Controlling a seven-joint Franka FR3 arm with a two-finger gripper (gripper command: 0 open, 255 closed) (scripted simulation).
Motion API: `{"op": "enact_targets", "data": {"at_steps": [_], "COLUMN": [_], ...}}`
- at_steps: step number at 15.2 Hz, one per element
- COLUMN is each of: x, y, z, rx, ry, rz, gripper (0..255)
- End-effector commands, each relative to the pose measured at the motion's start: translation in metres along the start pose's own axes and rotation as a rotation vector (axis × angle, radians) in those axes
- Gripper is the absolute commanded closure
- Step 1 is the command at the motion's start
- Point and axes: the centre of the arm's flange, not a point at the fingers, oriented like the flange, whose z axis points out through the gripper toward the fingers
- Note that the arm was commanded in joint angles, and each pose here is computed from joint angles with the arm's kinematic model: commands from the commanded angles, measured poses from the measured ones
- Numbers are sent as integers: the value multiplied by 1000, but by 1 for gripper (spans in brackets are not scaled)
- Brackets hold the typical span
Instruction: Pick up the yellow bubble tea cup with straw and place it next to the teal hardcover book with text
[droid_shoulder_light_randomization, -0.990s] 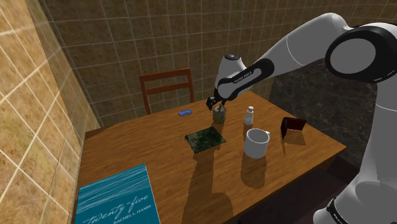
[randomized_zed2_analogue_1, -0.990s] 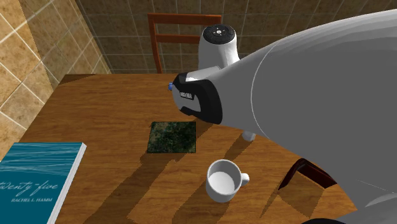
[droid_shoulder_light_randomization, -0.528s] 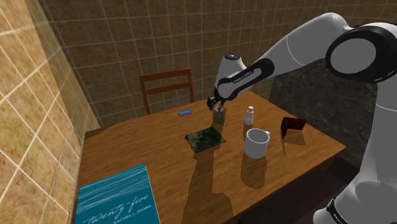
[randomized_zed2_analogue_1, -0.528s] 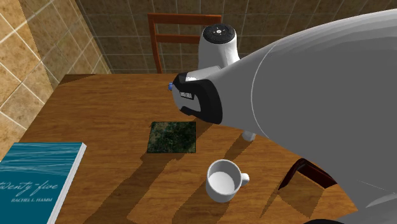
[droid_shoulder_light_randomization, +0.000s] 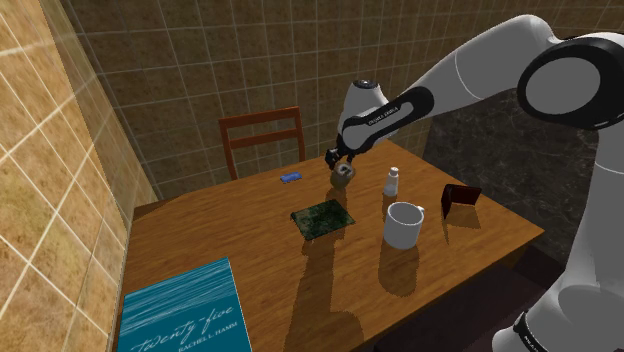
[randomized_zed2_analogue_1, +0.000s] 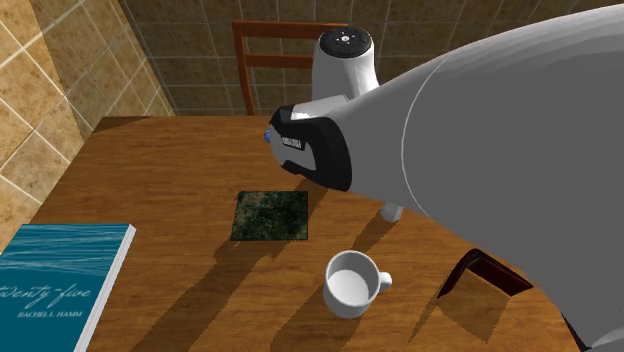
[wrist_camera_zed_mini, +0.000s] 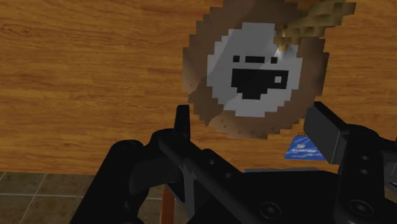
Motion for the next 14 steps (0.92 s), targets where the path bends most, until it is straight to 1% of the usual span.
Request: {"op": "enact_targets", "data": {"at_steps": [1,14], "x": [3,25], "y": [0,2], "z": [-10,-75], "rx": [0,0], "ry": [0,0], "rz": [0,0], "gripper": [255,255]}}
